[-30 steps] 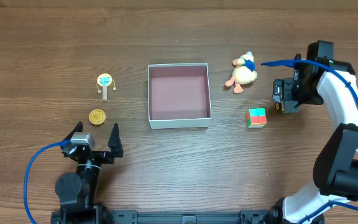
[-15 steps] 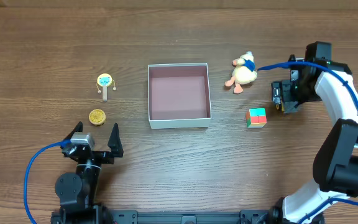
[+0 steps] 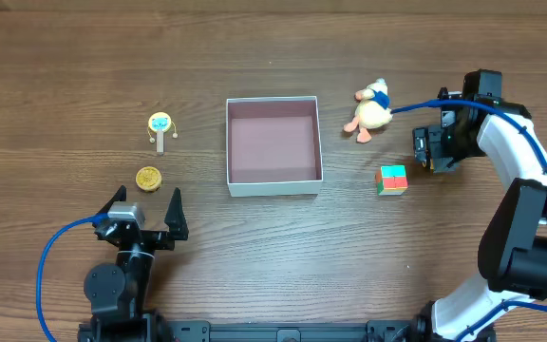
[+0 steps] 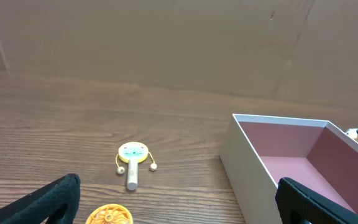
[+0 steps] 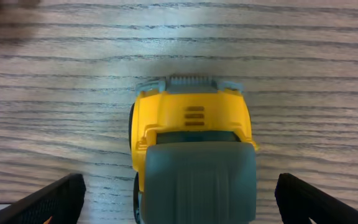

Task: Pack container
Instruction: 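Lift the truck with the right gripper and drop it into the box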

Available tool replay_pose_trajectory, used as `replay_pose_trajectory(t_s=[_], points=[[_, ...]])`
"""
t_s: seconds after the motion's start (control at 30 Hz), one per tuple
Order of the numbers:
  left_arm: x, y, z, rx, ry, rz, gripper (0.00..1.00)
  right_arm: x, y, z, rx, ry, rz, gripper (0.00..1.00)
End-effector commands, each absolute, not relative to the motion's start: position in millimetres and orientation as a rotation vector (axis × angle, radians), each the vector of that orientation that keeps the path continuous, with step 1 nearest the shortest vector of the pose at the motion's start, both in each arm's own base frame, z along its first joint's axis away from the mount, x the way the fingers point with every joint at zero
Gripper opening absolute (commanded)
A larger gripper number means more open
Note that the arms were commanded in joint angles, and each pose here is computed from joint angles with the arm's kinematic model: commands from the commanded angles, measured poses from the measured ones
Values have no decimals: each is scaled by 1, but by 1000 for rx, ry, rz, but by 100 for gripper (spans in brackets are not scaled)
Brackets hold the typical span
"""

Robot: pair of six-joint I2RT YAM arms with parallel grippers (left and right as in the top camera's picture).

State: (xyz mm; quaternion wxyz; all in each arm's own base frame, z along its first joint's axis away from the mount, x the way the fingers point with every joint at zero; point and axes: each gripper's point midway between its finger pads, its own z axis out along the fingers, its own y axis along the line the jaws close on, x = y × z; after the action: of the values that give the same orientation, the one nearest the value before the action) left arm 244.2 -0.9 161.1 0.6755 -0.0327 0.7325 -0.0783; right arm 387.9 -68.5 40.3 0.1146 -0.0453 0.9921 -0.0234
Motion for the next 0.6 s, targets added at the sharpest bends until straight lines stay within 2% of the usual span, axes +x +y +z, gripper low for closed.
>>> replay_pose_trajectory(t_s=[0.0, 0.1, 0.2, 0.27, 0.3, 0.57], points=[[244, 1, 161, -73, 1643, -162, 100, 387, -72, 38, -130, 2914, -83, 94], [244, 1, 161, -73, 1643, -162, 100, 386, -72, 38, -130, 2916, -83, 68], [244, 1, 161, -73, 1643, -162, 100, 386, -72, 38, -130, 2917, -82, 53], [244, 1, 161, -73, 1643, -162, 100, 386, -72, 38, -130, 2916, -83, 49], [244, 1, 161, -73, 1643, -162, 100, 386, -72, 38, -130, 2916, -83, 44], [244, 1, 161, -73, 1643, -162, 100, 398, -69, 47, -72, 2882, -81, 35]])
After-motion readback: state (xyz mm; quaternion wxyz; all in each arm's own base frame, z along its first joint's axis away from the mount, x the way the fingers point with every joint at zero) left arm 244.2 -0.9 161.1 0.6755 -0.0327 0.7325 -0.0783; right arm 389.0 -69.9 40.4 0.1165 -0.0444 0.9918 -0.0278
